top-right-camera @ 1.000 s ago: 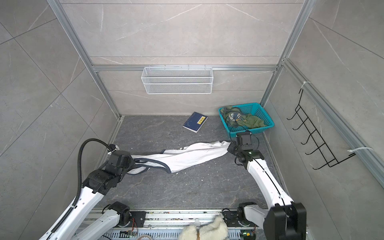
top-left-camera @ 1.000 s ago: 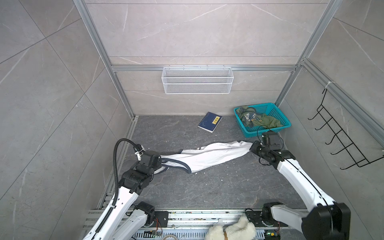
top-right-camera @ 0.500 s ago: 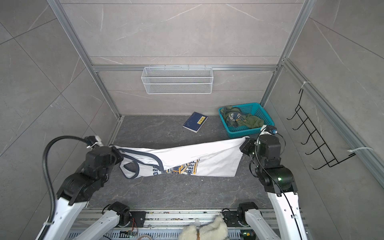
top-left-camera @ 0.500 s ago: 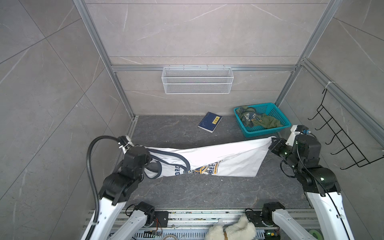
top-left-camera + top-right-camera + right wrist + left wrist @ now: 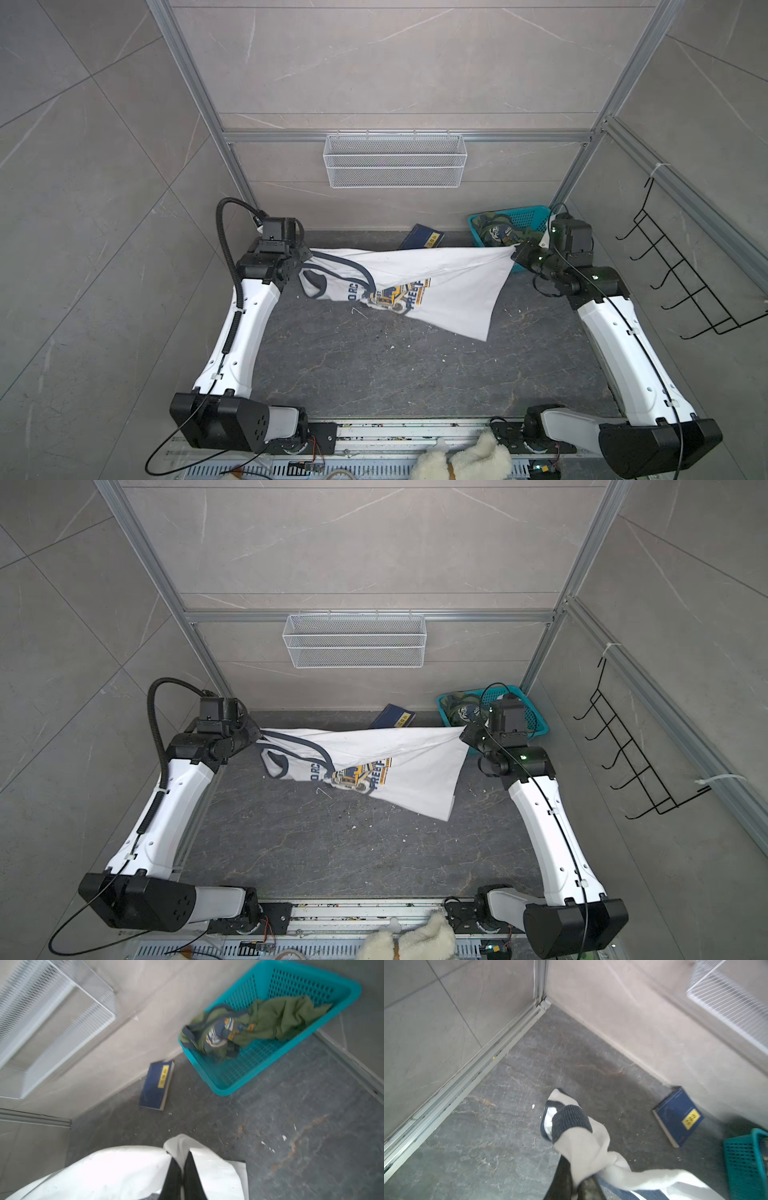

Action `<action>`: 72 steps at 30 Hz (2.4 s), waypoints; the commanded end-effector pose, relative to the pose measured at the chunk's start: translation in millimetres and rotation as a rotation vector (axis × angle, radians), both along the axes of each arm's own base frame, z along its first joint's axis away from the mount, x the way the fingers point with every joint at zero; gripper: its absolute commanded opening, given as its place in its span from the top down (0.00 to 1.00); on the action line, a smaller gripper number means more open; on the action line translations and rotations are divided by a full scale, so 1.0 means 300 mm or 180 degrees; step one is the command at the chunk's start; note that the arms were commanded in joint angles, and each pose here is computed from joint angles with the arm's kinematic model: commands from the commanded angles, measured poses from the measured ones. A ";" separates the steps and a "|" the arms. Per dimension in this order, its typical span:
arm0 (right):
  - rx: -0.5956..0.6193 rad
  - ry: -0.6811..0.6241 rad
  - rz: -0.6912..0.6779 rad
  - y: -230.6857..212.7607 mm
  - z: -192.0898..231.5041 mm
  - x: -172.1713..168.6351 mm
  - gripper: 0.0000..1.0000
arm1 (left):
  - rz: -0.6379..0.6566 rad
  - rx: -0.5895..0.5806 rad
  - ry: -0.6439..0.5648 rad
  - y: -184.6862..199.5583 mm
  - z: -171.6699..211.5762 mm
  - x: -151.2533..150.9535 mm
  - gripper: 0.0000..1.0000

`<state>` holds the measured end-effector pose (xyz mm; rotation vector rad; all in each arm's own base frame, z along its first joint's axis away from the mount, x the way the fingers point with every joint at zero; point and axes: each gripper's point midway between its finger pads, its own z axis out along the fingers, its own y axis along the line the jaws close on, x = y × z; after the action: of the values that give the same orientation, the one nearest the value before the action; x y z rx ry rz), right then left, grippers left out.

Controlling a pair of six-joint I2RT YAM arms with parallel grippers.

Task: Fold and stack the tank tops

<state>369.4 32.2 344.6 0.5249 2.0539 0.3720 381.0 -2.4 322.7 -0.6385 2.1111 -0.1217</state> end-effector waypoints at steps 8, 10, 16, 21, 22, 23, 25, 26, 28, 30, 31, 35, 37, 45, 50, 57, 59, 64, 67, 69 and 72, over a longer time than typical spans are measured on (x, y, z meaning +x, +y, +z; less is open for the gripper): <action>0.0172 0.0312 0.0254 0.037 -0.226 -0.195 1.00 | -0.0047 -0.0221 0.0071 -0.001 -0.220 -0.266 1.00; 0.0164 0.0615 0.0228 0.030 -0.372 -0.254 1.00 | 0.0034 -0.0268 0.0348 0.006 -0.359 -0.325 1.00; -0.0016 0.1430 0.0053 -0.017 -0.712 -0.373 1.00 | 0.0313 -0.0364 0.1092 0.029 -0.678 -0.465 0.65; -0.0098 0.1457 0.0007 -0.029 -0.731 -0.334 1.00 | 0.0137 -0.0358 0.1062 0.008 -0.651 -0.446 0.40; -0.0093 0.1399 0.0010 -0.027 -0.712 -0.321 1.00 | 0.0028 -0.0396 0.1046 -0.012 -0.624 -0.438 0.37; -0.0086 0.1326 0.0014 -0.025 -0.684 -0.307 1.00 | -0.0094 -0.0436 0.1037 -0.040 -0.595 -0.434 0.36; -0.0086 0.1243 0.0024 -0.022 -0.649 -0.287 1.00 | -0.0327 -0.0369 0.1059 -0.106 -0.551 -0.437 0.32; -0.0087 0.1231 0.0024 -0.023 -0.640 -0.280 1.00 | -0.0470 -0.0294 0.1095 -0.151 -0.538 -0.443 0.31; -0.0095 0.1252 0.0026 -0.022 -0.638 -0.276 1.00 | -0.0771 -0.0159 0.1199 -0.257 -0.542 -0.466 0.31; -0.0089 0.1311 0.0011 -0.024 -0.657 -0.286 1.00 | -0.1082 -0.0118 0.1393 -0.384 -0.588 -0.502 0.31; -0.0082 0.1340 0.0003 -0.025 -0.669 -0.295 1.00 | -0.1160 -0.0126 0.1520 -0.428 -0.619 -0.518 0.31; -0.0080 0.1418 -0.0050 -0.035 -0.716 -0.340 1.00 | -0.1421 -0.0044 0.1822 -0.595 -0.737 -0.601 0.31; -0.0083 0.1466 -0.0078 -0.041 -0.740 -0.364 1.00 | -0.1472 -0.0106 0.1880 -0.651 -0.785 -0.630 0.32; -0.0028 0.1603 -0.0079 -0.037 -0.815 -0.420 1.00 | -0.1421 -0.0279 0.1914 -0.729 -0.893 -0.656 0.41; -0.0081 0.1677 -0.0100 -0.046 -0.838 -0.425 1.00 | -0.1460 -0.0256 0.2031 -0.754 -0.928 -0.676 0.49; -0.0137 0.1774 -0.0186 -0.063 -0.867 -0.435 1.00 | -0.1458 -0.0194 0.2171 -0.762 -0.966 -0.710 0.61; -0.0148 0.1782 -0.0201 -0.067 -0.871 -0.438 1.00 | -0.1449 -0.0179 0.2206 -0.763 -0.973 -0.718 0.67; -0.0156 0.1790 -0.0227 -0.071 -0.875 -0.443 1.00 | -0.1407 -0.0098 0.2216 -0.745 -0.976 -0.731 0.82; -0.0185 0.1831 -0.0273 -0.081 -0.876 -0.454 1.00 | -0.1390 -0.0009 0.2135 -0.725 -0.949 -0.733 0.93; -0.0207 0.1861 -0.0296 -0.087 -0.867 -0.465 1.00 | -0.1410 0.0072 0.1982 -0.713 -0.906 -0.734 0.99; -0.0176 0.1887 -0.0350 -0.091 -0.847 -0.487 1.00 | -0.1336 0.0188 0.1696 -0.659 -0.830 -0.746 1.00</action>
<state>234.3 11.7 85.6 0.7281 2.5719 0.1391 156.7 -221.7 47.5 -0.1586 2.8359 -0.1865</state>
